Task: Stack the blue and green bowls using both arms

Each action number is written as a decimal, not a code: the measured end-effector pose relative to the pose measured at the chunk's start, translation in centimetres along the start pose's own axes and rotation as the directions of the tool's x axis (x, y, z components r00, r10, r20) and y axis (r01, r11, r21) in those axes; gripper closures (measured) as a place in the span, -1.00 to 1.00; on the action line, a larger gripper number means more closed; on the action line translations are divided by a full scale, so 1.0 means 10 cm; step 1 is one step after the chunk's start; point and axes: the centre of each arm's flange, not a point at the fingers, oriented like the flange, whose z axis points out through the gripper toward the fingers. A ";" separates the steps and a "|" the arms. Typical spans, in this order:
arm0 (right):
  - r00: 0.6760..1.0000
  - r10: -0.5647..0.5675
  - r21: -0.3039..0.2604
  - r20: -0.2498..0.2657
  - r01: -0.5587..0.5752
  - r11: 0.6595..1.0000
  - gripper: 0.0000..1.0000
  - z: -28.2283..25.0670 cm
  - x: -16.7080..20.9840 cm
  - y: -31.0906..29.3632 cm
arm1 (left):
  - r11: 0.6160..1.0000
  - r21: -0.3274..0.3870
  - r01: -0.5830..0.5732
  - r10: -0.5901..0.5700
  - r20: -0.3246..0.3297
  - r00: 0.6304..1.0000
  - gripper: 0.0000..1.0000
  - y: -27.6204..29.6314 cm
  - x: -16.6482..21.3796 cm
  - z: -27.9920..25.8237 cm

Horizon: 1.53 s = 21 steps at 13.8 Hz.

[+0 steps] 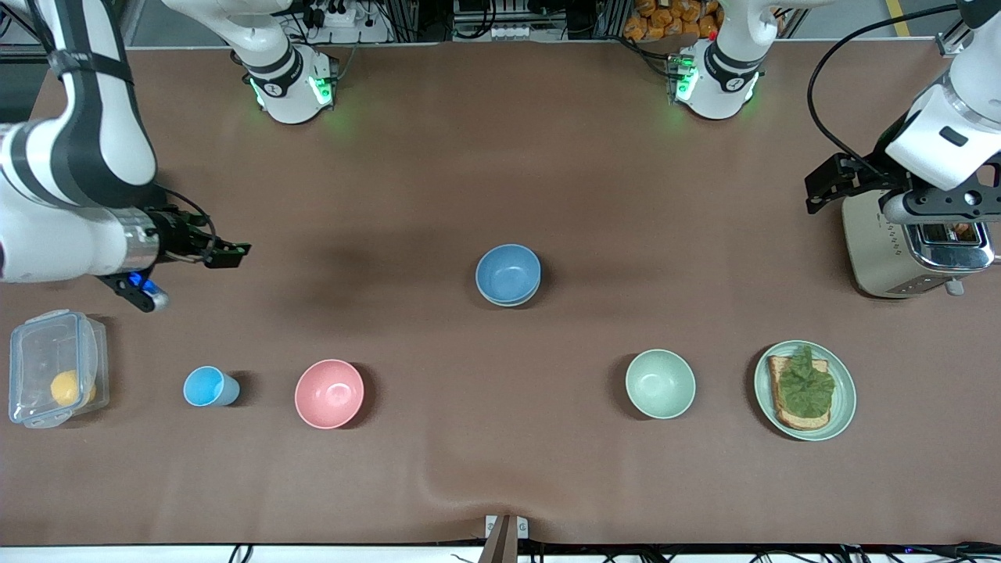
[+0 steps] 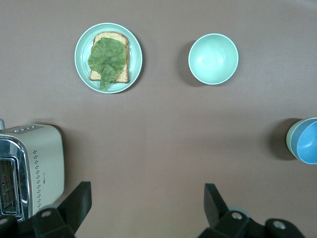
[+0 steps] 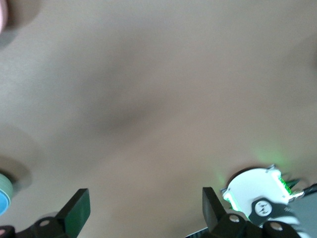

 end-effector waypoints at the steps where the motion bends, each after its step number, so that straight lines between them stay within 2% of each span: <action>1: 0.999 -0.035 0.007 -0.027 0.036 0.999 -1.00 -0.12 -0.05 0.05 | 1.000 0.000 -0.012 0.012 0.002 1.000 -1.00 -0.01 0.00 0.00; 5: 0.976 -0.122 0.050 -0.178 0.133 0.990 -1.00 -0.70 -0.37 0.27 | 0.999 0.000 -0.035 0.035 -0.007 0.999 -1.00 -0.07 -0.02 -0.10; 8: 0.945 -0.156 0.029 -0.286 0.171 0.985 -1.00 -1.03 -0.69 0.31 | 1.000 0.000 -0.020 0.020 -0.022 1.000 -1.00 -0.15 -0.06 -0.20; 11: 0.913 -0.211 0.001 -0.348 0.226 0.974 -1.00 -1.22 -1.05 0.13 | 1.000 -0.010 -0.010 0.009 -0.027 1.000 -1.00 -0.21 -0.07 -0.23; 15: 0.866 -0.218 0.032 -0.450 0.260 0.965 -1.00 -1.70 -1.36 0.16 | 0.999 -0.044 -0.010 0.009 -0.022 1.000 -1.00 -0.17 -0.08 -0.23; 17: 0.838 -0.258 0.008 -0.481 0.299 0.954 -1.00 -1.83 -1.42 0.17 | 0.999 -0.044 -0.010 0.009 -0.018 1.000 -1.00 -0.17 -0.08 -0.22; 19: 0.805 -0.333 -0.060 -0.490 0.350 0.935 -1.00 -1.83 -1.32 0.24 | 0.999 -0.043 -0.013 0.013 -0.003 1.000 -1.00 -0.16 -0.08 -0.14; 21: 0.795 -0.359 -0.079 -0.488 0.370 0.926 -1.00 -1.81 -1.16 0.31 | 0.999 -0.043 -0.018 0.018 -0.010 1.000 -1.00 -0.13 -0.08 -0.13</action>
